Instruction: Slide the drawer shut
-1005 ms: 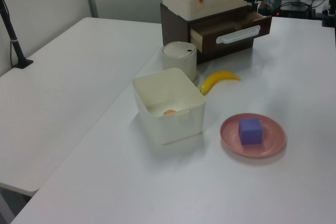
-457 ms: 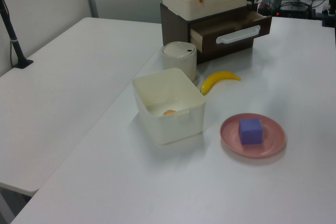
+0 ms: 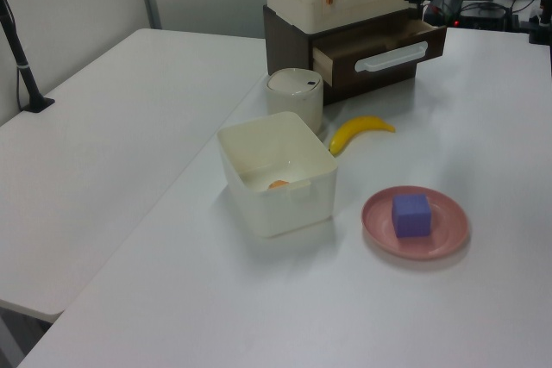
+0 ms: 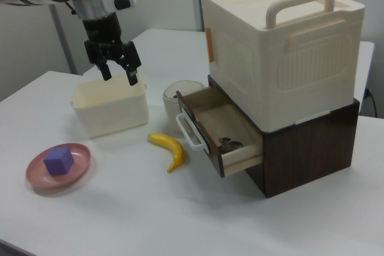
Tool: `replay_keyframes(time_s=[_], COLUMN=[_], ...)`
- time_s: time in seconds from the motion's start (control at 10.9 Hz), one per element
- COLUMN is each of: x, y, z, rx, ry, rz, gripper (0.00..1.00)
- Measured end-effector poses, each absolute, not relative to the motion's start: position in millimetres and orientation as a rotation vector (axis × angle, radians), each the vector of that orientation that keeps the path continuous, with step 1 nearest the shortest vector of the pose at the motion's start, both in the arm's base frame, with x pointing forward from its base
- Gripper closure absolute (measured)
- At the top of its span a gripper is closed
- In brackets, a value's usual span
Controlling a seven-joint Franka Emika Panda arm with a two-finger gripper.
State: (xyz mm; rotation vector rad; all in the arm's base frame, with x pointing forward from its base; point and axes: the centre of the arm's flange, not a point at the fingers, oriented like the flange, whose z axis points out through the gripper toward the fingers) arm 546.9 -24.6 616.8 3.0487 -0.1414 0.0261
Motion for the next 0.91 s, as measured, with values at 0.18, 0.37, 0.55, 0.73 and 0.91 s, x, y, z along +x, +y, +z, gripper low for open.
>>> replay_keyframes(time_s=[0.18,0.37,0.55,0.73,0.91], x=[543.4,542.8,540.9,536.2,532.7], y=[-27.3,-29.9,-32.4,-44.1,-59.9], z=[614.1,613.6,608.7,598.6,582.3], rx=[3.048,3.047,3.046,3.042,3.039], ry=[-0.151,-0.158,-0.168,-0.201,-0.238], rz=[-0.022,-0.030,-0.065,-0.136,-0.196], gripper=[0.00,0.00,0.00,0.05,0.25])
